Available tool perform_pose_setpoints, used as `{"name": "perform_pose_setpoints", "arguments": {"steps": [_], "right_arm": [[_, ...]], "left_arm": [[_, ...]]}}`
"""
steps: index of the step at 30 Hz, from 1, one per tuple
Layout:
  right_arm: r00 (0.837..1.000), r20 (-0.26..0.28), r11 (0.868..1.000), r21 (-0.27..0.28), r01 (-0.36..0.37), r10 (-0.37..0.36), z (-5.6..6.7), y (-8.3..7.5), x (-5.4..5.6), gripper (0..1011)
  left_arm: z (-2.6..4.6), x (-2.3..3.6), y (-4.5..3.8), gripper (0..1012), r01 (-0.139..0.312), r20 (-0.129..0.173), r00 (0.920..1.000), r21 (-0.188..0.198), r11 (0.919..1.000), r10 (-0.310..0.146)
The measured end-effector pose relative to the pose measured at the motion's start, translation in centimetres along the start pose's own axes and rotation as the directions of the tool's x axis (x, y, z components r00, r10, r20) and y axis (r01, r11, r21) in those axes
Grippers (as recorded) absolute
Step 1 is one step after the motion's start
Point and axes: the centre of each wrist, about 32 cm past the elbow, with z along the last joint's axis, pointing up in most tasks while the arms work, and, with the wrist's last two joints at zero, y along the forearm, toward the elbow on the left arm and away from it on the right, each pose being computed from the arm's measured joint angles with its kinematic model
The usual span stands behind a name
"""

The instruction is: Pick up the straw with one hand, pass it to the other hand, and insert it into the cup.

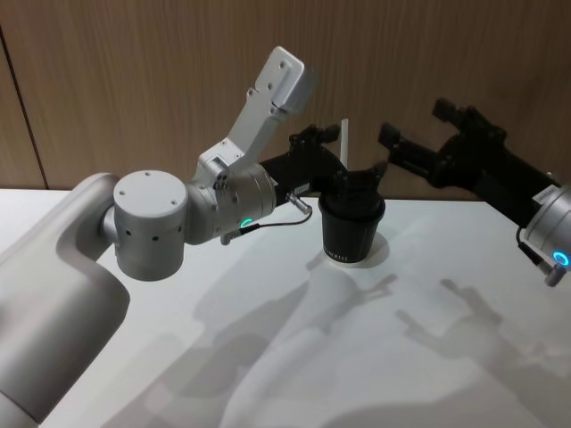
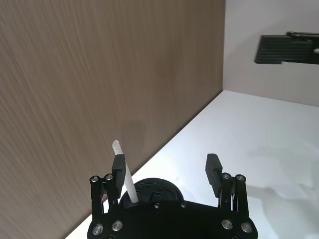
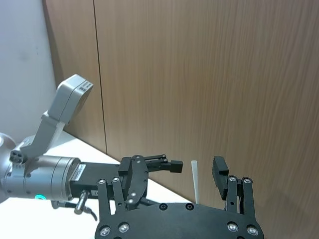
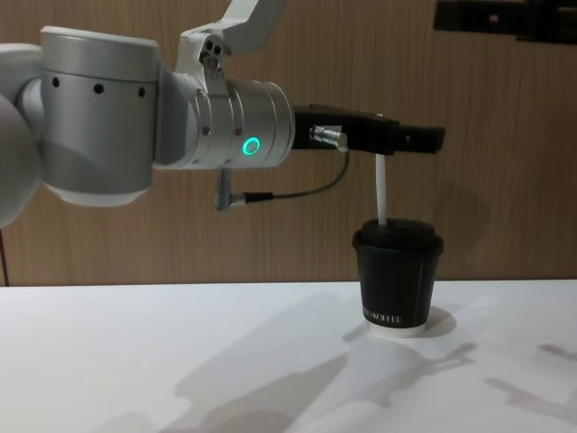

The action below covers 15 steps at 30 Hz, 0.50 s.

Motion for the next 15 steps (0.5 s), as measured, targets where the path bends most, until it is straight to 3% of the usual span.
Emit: {"name": "perform_pose_setpoints", "arguments": {"steps": [15], "right_arm": [[1.0, -0.004, 1.0, -0.007, 0.006, -0.006, 0.8, 0.8, -1.1, 1001]], "left_arm": [[-0.24, -0.91, 0.85, 1003, 0.007, 0.012, 0.9999, -0.012, 0.9999, -0.007]]}}
